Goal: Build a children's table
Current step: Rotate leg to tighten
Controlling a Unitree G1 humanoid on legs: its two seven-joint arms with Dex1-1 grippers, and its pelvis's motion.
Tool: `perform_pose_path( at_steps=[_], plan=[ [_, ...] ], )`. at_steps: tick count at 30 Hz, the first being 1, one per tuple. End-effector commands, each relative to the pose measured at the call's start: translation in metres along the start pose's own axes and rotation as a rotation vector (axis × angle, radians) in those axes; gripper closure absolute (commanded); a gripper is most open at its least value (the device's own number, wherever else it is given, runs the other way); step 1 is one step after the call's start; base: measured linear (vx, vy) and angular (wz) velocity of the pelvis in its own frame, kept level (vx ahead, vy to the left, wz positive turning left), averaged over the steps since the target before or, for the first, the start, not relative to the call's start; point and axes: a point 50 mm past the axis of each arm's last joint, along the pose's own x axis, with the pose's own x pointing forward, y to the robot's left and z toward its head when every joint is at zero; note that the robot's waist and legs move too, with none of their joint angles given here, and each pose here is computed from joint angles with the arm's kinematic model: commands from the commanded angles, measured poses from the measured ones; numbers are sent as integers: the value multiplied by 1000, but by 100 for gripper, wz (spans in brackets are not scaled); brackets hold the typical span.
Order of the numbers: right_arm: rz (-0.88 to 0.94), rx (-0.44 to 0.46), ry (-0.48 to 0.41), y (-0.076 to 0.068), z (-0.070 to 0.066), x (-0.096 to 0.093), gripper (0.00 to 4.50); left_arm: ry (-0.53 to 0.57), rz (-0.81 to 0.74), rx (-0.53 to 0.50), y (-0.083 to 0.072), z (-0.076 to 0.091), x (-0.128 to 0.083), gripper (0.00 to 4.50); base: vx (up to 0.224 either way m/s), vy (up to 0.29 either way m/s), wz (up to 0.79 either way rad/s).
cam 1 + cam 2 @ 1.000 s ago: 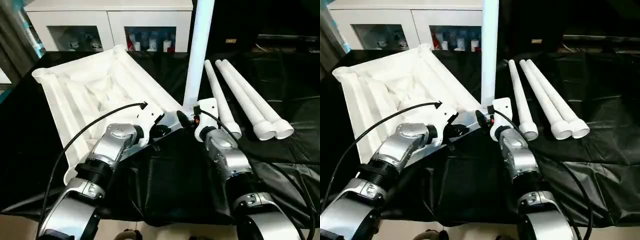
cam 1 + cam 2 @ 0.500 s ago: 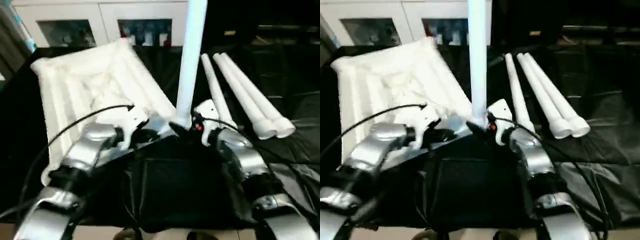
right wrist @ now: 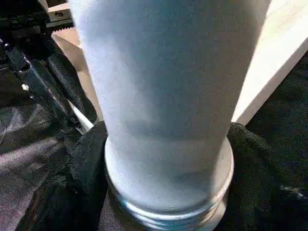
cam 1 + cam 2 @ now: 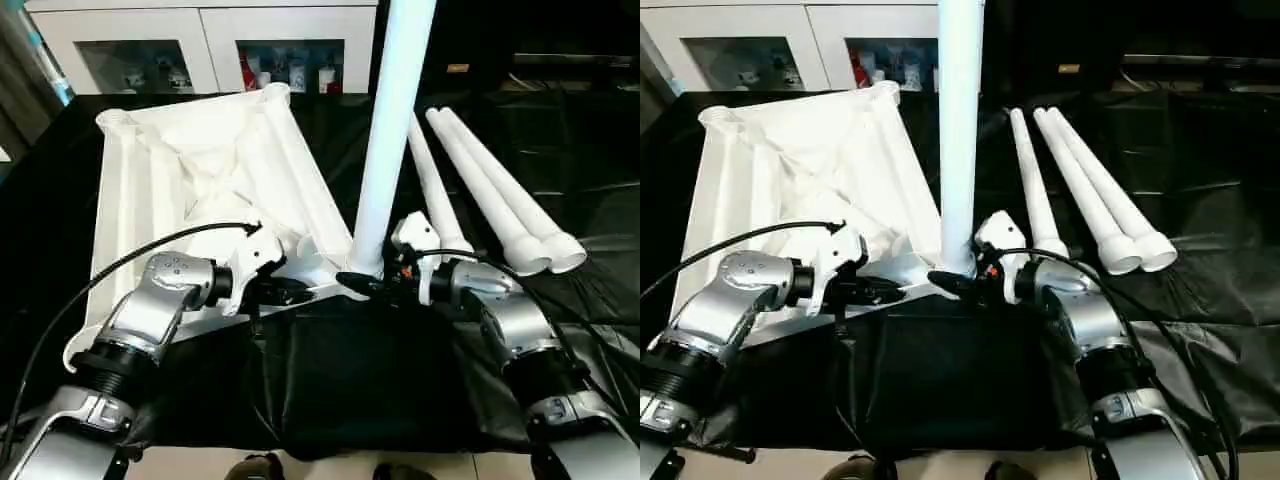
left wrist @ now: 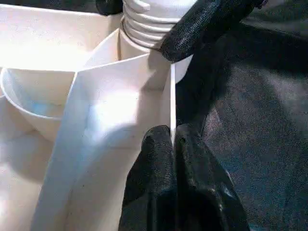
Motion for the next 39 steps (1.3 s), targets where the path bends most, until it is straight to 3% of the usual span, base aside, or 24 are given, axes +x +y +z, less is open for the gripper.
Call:
perform_pose_path(
  at_steps=[1, 6, 7, 14, 18, 21, 24, 28, 39],
  plan=[
    [-96, 49, -1, -2, -7, 3, 146, 40, -11, -48, -5, -10, 9, 450, 0, 0, 0],
    [-287, 124, 13, -7, -18, 12, 169, 26, 113, -82, 5, -4, 23, 450, 0, 0, 0],
    [-472, 233, 37, -6, -29, 23, 172, 10, 232, -111, 13, 8, 40, 450, 0, 0, 0],
    [-637, 336, 52, 4, -30, 51, 173, -55, 303, -157, 12, 32, 70, 450, 0, 0, 0],
    [-606, 302, 44, 12, -25, 63, 173, -54, 271, -141, 7, 33, 76, 450, 0, 0, 0],
    [-563, 294, 14, 11, -19, 64, 103, -48, 254, -130, 6, 29, 72, 450, 0, 0, 0],
    [-529, 269, 6, 9, -16, 63, 94, -38, 241, -121, 6, 23, 66, 450, 0, 0, 0],
    [-383, 173, -4, 3, -10, 50, 82, -25, 144, -90, 1, 12, 49, 450, 0, 0, 0],
    [-70, 28, 28, -3, -4, 4, 82, 3, -35, -31, -9, -5, 11, 450, 0, 0, 0]
  ],
)
